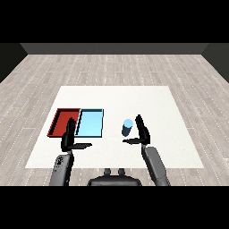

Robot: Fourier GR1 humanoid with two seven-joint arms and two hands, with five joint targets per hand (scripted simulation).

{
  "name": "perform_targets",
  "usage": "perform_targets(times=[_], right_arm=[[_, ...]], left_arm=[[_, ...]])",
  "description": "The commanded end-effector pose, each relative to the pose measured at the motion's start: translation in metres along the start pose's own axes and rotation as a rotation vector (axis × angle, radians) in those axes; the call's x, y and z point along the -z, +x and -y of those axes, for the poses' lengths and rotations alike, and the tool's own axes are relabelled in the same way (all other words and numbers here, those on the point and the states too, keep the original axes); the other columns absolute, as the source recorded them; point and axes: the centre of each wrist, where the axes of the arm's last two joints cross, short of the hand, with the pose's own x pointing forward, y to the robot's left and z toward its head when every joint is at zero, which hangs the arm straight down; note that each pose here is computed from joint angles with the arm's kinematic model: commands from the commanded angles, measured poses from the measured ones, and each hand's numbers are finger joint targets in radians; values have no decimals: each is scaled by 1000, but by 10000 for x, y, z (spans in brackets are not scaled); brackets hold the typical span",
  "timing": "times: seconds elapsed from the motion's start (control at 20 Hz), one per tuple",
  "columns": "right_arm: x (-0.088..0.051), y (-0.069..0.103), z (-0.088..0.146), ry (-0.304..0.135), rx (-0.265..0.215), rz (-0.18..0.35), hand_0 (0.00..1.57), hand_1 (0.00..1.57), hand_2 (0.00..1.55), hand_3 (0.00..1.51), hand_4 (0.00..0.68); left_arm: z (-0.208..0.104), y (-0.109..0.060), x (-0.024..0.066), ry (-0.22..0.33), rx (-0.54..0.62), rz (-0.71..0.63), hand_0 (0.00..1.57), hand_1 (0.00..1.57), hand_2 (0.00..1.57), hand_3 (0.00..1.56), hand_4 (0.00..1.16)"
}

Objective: Pick the blue can and put it in the blue box

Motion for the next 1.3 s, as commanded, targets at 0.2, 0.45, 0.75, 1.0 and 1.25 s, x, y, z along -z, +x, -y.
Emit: perform_targets(times=[0.2,0.45,0.75,1.0,1.25], right_arm=[[93,-197,58,-37,17,-84,0,0,0,0,0],[191,-240,161,-88,3,-85,0,0,0,0,0],[272,-372,-48,-78,45,-129,0,0,0,0,0],[162,-580,-13,-82,95,-157,0,0,0,0,0],[351,-484,4,-98,76,-146,0,0,0,0,0]], left_arm=[[39,72,38,-3,-6,-23,0,0,0,0,0],[-122,91,234,-16,7,-8,0,0,0,0,0],[107,244,147,7,9,5,0,0,0,0,0],[84,-73,131,29,9,1,0,0,0,0,0],[77,-83,6,27,29,3,0,0,0,0,0]])
